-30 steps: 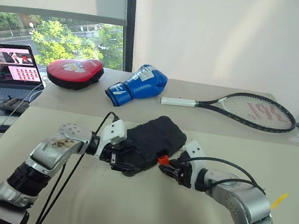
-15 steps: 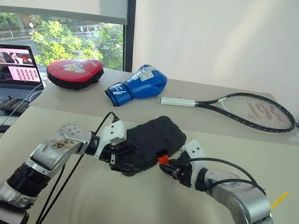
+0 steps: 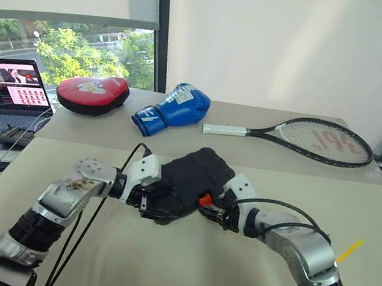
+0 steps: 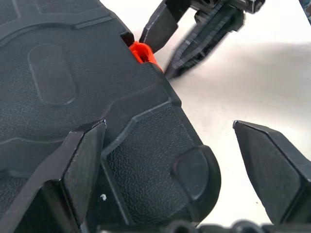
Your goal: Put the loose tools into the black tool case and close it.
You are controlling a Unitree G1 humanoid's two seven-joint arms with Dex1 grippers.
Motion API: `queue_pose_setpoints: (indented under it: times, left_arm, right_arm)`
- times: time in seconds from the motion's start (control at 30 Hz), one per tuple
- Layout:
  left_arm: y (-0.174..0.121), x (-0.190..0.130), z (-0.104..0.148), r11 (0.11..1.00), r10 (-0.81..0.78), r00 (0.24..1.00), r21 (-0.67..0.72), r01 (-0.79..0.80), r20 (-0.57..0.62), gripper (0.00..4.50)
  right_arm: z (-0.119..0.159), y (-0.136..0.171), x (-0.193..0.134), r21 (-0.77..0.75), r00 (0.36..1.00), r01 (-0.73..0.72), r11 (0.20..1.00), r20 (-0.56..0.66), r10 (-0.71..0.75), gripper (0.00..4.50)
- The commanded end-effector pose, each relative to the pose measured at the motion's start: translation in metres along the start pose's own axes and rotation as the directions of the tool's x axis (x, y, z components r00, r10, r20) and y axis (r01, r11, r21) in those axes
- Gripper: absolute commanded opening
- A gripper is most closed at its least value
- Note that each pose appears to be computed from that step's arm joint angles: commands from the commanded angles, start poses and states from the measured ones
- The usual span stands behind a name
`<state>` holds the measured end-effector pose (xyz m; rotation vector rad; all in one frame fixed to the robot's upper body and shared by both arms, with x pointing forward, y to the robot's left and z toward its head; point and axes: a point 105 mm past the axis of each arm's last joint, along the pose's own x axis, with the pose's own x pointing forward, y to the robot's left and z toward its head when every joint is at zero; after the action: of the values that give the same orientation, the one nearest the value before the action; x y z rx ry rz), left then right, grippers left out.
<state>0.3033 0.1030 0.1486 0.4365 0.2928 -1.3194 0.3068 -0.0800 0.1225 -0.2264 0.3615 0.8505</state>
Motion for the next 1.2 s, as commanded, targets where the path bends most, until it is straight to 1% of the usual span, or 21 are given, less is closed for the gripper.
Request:
queue_pose_setpoints:
  times: [0.03, 0.1, 0.13, 0.2, 0.23, 0.27, 0.43, 0.47, 0.5, 0.6, 0.7, 0.8, 0.93, 1.03, 1.07, 1.1, 1.13, 1.17, 1.2]
  left_arm:
    - [-0.005, 0.005, -0.016, 0.998, -0.02, 0.998, -0.059, 0.017, -0.051, 4.5]
    - [-0.005, 0.005, -0.016, 0.998, -0.018, 0.999, -0.06, 0.015, -0.051, 4.5]
    - [-0.005, 0.005, -0.016, 0.998, -0.016, 0.999, -0.06, 0.013, -0.051, 4.5]
    - [-0.003, 0.005, -0.016, 0.998, -0.008, 0.999, -0.056, 0.005, -0.051, 4.5]
    - [-0.003, 0.005, -0.016, 0.998, -0.006, 0.999, -0.056, 0.003, -0.051, 4.5]
    - [-0.003, 0.005, -0.016, 0.998, -0.006, 0.999, -0.056, 0.003, -0.051, 4.5]
    - [-0.002, 0.006, -0.015, 0.999, -0.004, 0.999, -0.053, 0.001, -0.052, 4.5]
    - [-0.002, 0.006, -0.015, 0.999, -0.003, 0.999, -0.052, 0.001, -0.051, 4.5]
    - [-0.002, 0.006, -0.014, 0.999, -0.003, 0.999, -0.052, 0.001, -0.051, 4.5]
    - [-0.003, 0.007, -0.014, 0.999, -0.005, 0.999, -0.054, 0.002, -0.05, 4.5]
    - [-0.004, 0.007, -0.015, 0.998, -0.007, 0.999, -0.056, 0.004, -0.052, 4.5]
    - [-0.005, 0.008, -0.016, 0.998, -0.008, 0.999, -0.059, 0.005, -0.053, 4.5]
    - [-0.007, 0.008, -0.017, 0.998, -0.005, 0.999, -0.059, 0.002, -0.047, 4.5]
    - [-0.002, 0.004, -0.007, 0.998, 0.058, 0.997, -0.036, -0.056, 0.048, 4.5]
    - [-0.001, 0.002, -0.002, 0.996, 0.077, 0.993, -0.046, -0.073, 0.094, 4.5]
    - [-0.002, -0.002, 0.004, 0.994, 0.085, 0.985, -0.086, -0.072, 0.151, 4.5]
    - [-0.002, -0.007, 0.009, 0.991, 0.1, 0.973, -0.111, -0.078, 0.209, 4.5]
    - [-0.002, -0.014, 0.008, 0.986, 0.136, 0.964, -0.126, -0.109, 0.23, 4.5]
    - [-0.004, -0.021, 0.007, 0.981, 0.158, 0.953, -0.15, -0.122, 0.257, 4.5]
  right_arm:
    - [0.016, -0.009, -0.025, -0.078, 0.998, 0.044, 0.996, 0.046, -0.041, 3.36]
    - [0.015, -0.007, -0.036, -0.081, 0.999, 0.027, 0.996, 0.031, -0.025, 3.36]
    - [0.013, -0.006, -0.041, -0.08, 1.0, 0.018, 0.997, 0.015, -0.017, 3.12]
    - [0.006, 0.001, -0.048, -0.078, 0.999, -0.037, 0.996, -0.034, 0.034, 2.56]
    - [0.005, 0.003, -0.049, -0.079, 0.998, -0.049, 0.996, -0.045, 0.046, 2.18]
    - [0.004, 0.003, -0.047, -0.069, 0.997, -0.053, 0.996, -0.051, 0.049, 1.89]
    - [-0.006, 0.002, -0.024, -0.096, 0.986, -0.103, 0.99, -0.14, 0.089, 0.16]
    - [-0.004, -0.002, -0.017, -0.124, 0.985, -0.098, 0.987, -0.152, 0.078, 0.03]
    - [-0.003, -0.004, -0.013, -0.146, 0.984, -0.094, 0.985, -0.161, 0.07, 0.03]
    - [0.016, -0.012, 0.011, -0.207, 0.986, -0.112, 0.972, -0.147, 0.083, 0.03]
    - [0.026, -0.018, 0.022, -0.24, 0.985, -0.127, 0.962, -0.148, 0.093, 0.03]
    - [0.03, -0.019, 0.026, -0.257, 0.981, -0.157, 0.954, -0.155, 0.12, 0.03]
    - [0.033, -0.018, 0.021, -0.288, 0.975, -0.191, 0.938, -0.161, 0.149, 0.03]
    - [0.041, -0.012, 0.001, -0.328, 0.985, -0.174, 0.928, -0.063, 0.162, 0.03]
    - [0.045, -0.014, -0.005, -0.319, 0.989, -0.144, 0.937, -0.011, 0.148, 0.03]
    - [0.049, -0.014, -0.014, -0.316, 0.99, -0.108, 0.943, 0.057, 0.132, 0.03]
    - [0.052, -0.012, -0.024, -0.309, 0.985, -0.093, 0.947, 0.11, 0.133, 0.3]
    - [0.051, -0.012, -0.04, -0.276, 0.979, -0.062, 0.959, 0.171, 0.113, 0.59]
    - [0.049, -0.012, -0.055, -0.248, 0.972, -0.032, 0.968, 0.22, 0.088, 0.78]
